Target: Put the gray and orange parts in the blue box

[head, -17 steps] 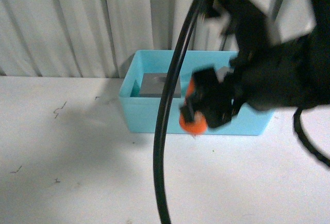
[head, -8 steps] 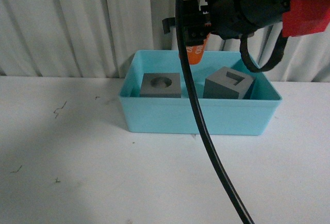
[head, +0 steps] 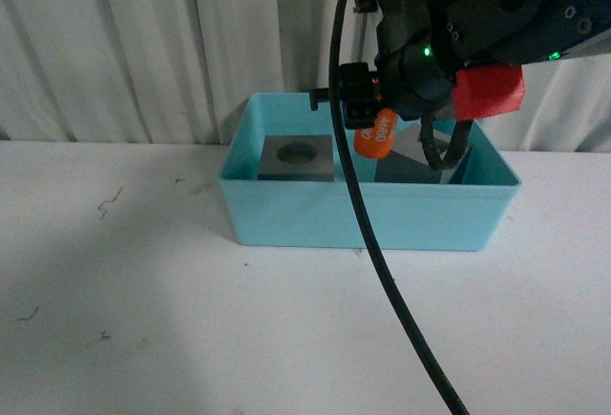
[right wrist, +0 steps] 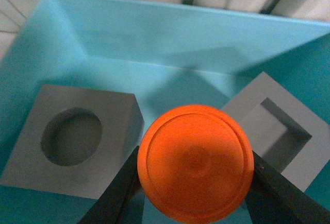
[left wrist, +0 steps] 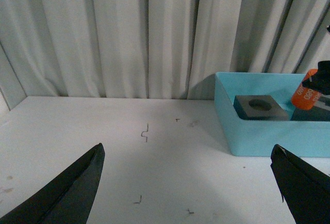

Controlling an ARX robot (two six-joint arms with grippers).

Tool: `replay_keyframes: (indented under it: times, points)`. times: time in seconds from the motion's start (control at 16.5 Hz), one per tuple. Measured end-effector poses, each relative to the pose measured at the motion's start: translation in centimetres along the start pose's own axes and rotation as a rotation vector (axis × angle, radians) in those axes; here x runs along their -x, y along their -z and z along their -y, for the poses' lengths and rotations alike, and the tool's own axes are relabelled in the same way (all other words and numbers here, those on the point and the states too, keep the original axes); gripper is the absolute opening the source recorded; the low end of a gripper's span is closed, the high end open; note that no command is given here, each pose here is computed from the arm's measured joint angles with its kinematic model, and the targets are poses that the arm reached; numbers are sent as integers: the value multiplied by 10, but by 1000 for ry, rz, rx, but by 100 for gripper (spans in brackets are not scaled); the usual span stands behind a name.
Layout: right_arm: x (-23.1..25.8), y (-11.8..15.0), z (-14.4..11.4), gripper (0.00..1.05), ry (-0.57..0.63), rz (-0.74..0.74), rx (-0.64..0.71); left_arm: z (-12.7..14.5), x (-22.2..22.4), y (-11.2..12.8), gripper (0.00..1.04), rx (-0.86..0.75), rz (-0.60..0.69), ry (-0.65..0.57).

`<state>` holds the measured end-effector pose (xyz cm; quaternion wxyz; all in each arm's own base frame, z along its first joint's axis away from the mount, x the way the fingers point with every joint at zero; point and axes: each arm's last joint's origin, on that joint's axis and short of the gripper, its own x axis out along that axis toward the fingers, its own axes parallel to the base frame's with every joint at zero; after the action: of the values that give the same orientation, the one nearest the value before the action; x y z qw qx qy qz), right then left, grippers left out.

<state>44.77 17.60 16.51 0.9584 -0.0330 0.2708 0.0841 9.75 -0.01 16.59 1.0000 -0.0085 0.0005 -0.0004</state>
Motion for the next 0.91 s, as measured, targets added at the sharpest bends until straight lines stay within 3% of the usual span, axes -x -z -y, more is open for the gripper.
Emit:
replay_keyframes:
  times: [0.12,0.48,0.79,0.85,0.91]
  points:
    - [-22,29,-1,46,31,-91,-50,0,0,0,98,0,0,0]
    - [-34,38,-2,46,49,-124,-100,0,0,0,98,0,0,0]
    - [-34,35,-2,95,51,-90,-123,0,0,0,98,0,0,0]
    - [-32,32,-2,100,49,-81,-129,0,0,0,98,0,0,0]
    - [-27,28,-1,98,46,-63,-135,0,0,0,98,0,0,0]
